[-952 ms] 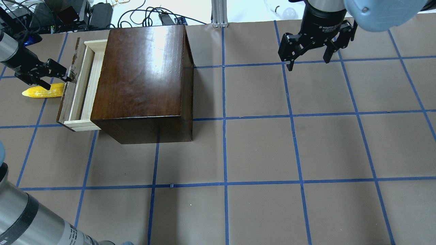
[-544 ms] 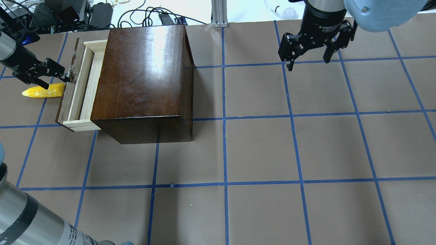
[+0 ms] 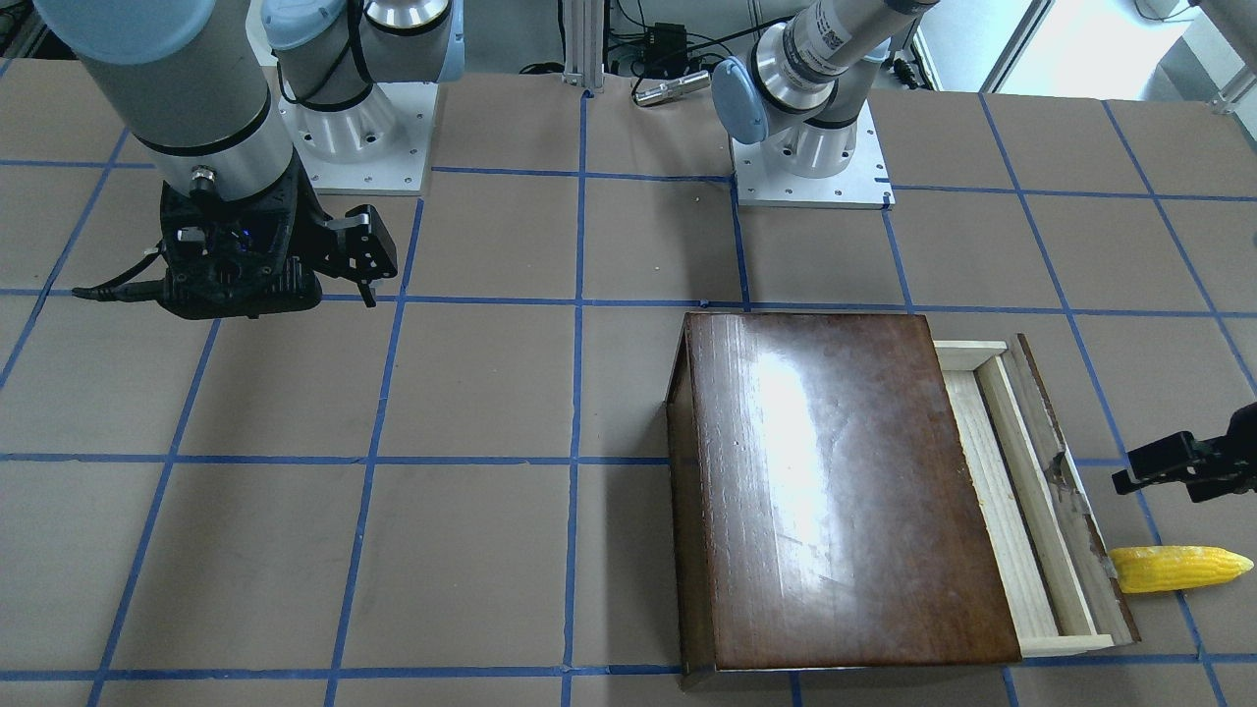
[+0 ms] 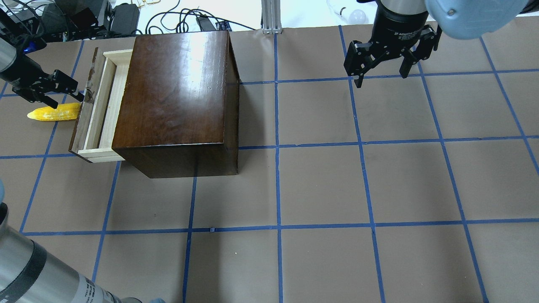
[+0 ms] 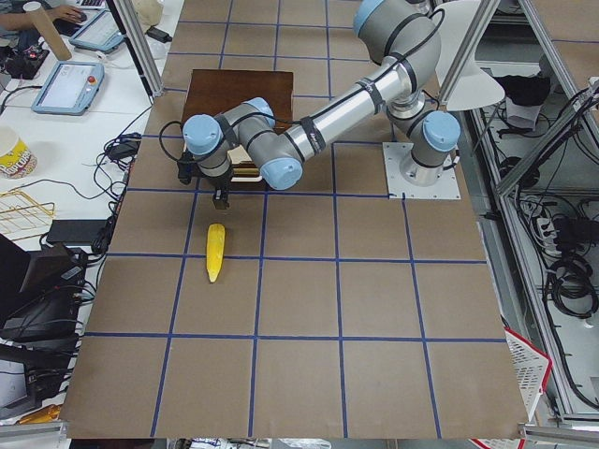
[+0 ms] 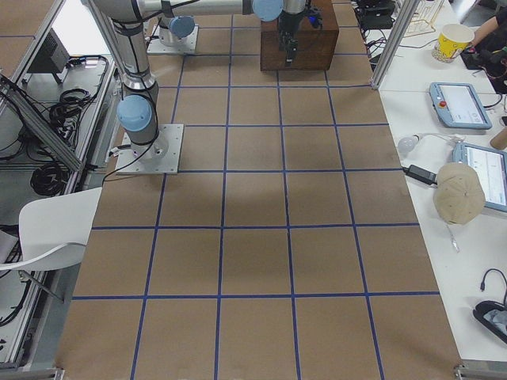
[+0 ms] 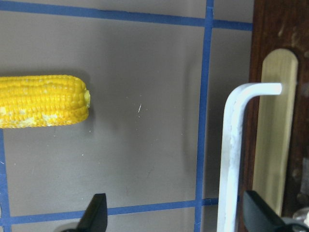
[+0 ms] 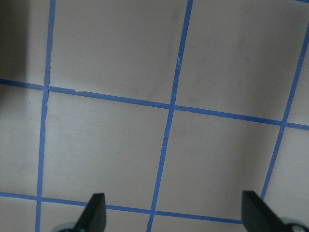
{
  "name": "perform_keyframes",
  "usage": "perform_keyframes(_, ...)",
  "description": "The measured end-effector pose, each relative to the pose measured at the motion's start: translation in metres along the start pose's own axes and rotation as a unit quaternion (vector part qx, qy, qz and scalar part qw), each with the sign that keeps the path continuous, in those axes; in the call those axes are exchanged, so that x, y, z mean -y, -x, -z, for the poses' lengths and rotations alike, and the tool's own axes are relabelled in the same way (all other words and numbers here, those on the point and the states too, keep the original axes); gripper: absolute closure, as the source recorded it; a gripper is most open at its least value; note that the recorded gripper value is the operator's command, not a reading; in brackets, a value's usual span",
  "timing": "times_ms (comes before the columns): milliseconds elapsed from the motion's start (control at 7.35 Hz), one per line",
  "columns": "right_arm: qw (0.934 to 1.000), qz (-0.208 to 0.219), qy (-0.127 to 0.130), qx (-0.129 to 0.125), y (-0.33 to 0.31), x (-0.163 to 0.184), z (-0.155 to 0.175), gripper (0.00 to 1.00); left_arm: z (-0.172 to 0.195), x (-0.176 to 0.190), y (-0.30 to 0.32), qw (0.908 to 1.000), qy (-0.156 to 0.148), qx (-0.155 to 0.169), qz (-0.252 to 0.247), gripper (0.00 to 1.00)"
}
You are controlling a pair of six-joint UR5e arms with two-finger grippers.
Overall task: Open drawer and put corn inside
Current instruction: 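Release the handle and move the left gripper over the yellow corn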
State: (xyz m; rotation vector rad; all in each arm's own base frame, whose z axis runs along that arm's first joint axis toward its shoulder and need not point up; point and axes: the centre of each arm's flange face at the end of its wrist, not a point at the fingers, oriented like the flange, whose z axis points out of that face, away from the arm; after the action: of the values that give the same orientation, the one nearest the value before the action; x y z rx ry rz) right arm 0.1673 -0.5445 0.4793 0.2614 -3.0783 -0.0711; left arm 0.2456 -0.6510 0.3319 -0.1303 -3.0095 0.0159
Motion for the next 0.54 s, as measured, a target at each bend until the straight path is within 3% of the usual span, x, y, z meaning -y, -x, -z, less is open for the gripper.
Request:
perform_keyframes(408,1.0000,0.000,0.000,0.000,0.000,0.000,0.000,0.00,0.005,0.005,0.020,0.9969,0.001,0.047,-0.063,0.00)
perform_keyframes(544,1.0000,0.000,0.000,0.000,0.000,0.000,0.000,0.00,0.003,0.009,0.026,0.9912,-0.007,0.066,-0.115,0.00)
